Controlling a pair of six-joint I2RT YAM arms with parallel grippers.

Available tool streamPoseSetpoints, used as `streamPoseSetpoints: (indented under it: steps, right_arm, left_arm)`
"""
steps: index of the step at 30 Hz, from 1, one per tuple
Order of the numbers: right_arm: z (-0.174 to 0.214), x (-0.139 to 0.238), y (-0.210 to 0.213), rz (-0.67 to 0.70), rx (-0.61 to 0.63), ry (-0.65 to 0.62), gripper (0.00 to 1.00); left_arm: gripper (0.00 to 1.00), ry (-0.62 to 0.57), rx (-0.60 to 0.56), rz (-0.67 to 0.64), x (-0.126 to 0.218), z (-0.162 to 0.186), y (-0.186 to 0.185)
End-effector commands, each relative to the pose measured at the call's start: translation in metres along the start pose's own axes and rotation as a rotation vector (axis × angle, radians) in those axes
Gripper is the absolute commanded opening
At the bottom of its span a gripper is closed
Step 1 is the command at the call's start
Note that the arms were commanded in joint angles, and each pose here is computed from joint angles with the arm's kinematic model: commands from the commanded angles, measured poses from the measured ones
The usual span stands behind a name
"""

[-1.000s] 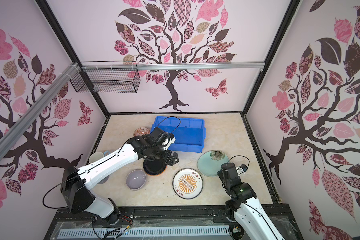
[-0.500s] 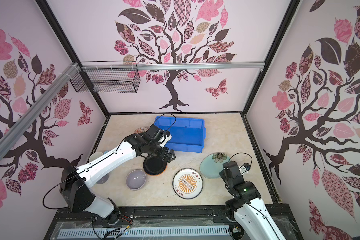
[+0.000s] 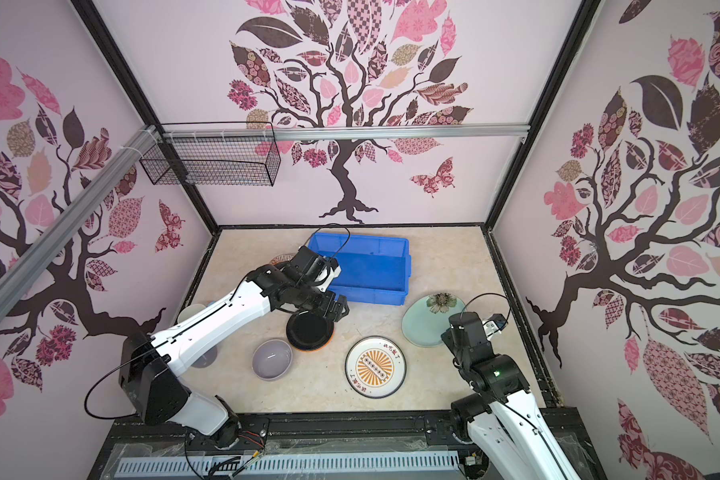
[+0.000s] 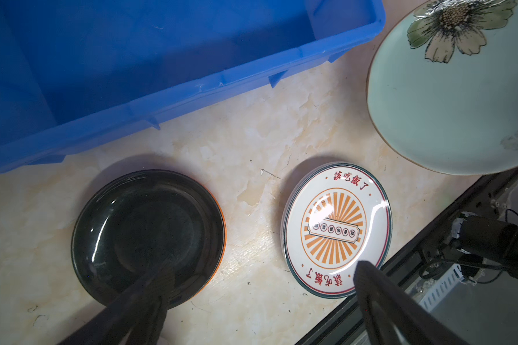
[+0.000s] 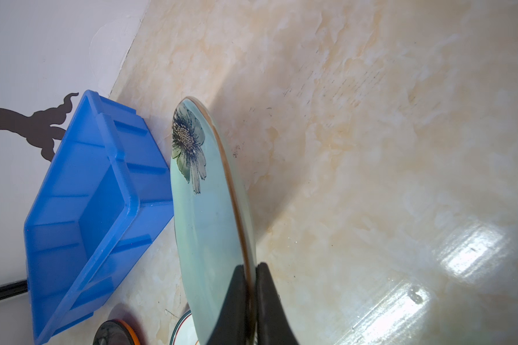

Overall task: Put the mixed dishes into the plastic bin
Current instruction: 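Lift the pale green plate on edge with the right gripper, then carry the green plate over the bin with right gripper while left withdraws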

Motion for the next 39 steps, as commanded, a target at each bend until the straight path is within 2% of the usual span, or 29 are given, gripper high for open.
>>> streamPoseSetpoints:
  steps: [1,13,20,27,33,39]
  right_arm:
    - [-0.032,0.024,0.027,-0.111,-0.032,-0.136,0.02]
    - [-0.07,0.041,0.072,-0.155,0.074,-0.214,0.02]
    - [-0.082,0.036,0.101,-0.208,0.106,-0.215,0.02]
    - [-0.087,0.015,0.131,-0.266,0.129,-0.186,0.02]
    - [-0.091,-0.005,0.159,-0.321,0.141,-0.16,0.02]
    - [-0.093,-0.029,0.179,-0.371,0.155,-0.131,0.02]
  left_arm:
    - [0.99,-0.078,-0.001,-0.024,0.02,-0.013,0.0]
    - [0.98,-0.1,0.042,-0.048,0.026,-0.023,0.012]
    - [0.99,-0.093,0.175,-0.033,0.025,-0.042,0.036]
    - [0.99,-0.131,0.225,-0.099,0.028,-0.065,0.05]
    - [0.99,-0.232,0.364,-0.129,0.034,-0.086,0.085]
    - [0.99,-0.226,0.404,-0.16,0.03,-0.096,0.103]
Point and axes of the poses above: each gripper's point midway between its finger pads, its own x axis back along the fingers, its own y axis along the line the jaws close on, z = x × y, the point moved 9 cm from there along x, back along the fingers, and after that the axes turned 9 degrees about x, right-handed, at the moved point
